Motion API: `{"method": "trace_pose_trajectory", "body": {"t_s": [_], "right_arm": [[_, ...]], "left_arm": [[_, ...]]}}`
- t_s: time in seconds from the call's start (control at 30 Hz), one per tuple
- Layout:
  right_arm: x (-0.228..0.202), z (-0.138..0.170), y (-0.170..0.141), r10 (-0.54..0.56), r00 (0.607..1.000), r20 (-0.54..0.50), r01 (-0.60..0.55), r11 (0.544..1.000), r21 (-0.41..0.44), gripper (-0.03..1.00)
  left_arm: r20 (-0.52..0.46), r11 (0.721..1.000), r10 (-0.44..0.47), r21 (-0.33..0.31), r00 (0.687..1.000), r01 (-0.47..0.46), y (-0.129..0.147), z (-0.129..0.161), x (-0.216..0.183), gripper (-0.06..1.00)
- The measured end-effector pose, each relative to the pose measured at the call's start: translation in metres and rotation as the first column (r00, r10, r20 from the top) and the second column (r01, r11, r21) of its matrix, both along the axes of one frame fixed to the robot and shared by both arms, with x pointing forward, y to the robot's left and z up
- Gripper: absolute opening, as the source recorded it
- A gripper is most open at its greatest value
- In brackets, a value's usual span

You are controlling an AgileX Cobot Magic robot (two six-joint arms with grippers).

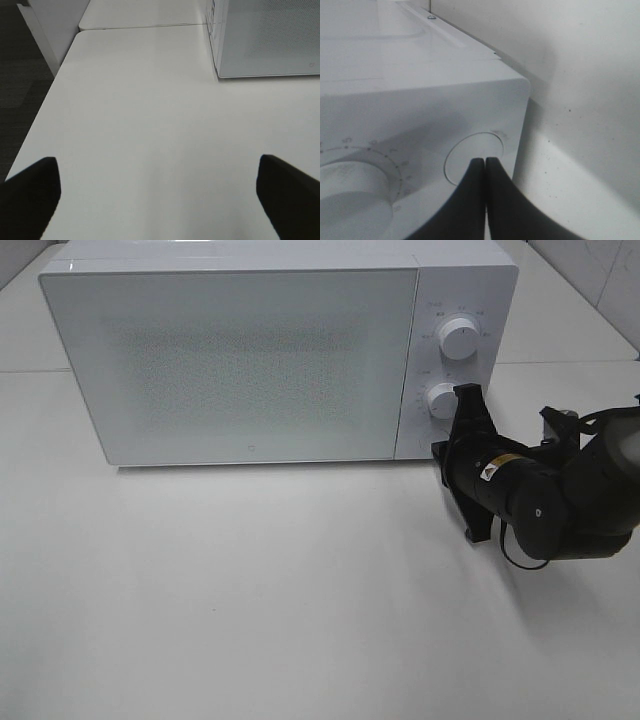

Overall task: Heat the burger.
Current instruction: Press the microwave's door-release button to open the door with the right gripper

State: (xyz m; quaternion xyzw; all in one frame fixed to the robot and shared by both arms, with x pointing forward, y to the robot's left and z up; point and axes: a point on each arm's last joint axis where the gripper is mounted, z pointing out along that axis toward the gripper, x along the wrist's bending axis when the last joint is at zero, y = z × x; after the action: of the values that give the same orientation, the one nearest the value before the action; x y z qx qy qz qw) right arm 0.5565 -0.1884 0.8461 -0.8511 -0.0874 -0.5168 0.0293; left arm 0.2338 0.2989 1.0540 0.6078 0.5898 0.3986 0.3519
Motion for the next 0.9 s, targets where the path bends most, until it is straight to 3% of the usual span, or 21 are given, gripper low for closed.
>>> {"method": "trace_pose_trajectory", "body": {"t_s": [0.9], "right_arm": [[0.016, -0.003, 0.006, 0.016, 0.999, 0.047, -0.015, 1.0, -0.026, 0.03]], "left_arm": [[0.0, 1.0, 0.0, 0.0, 1.0, 0.0, 0.0, 0.0, 0.0, 0.99]]}}
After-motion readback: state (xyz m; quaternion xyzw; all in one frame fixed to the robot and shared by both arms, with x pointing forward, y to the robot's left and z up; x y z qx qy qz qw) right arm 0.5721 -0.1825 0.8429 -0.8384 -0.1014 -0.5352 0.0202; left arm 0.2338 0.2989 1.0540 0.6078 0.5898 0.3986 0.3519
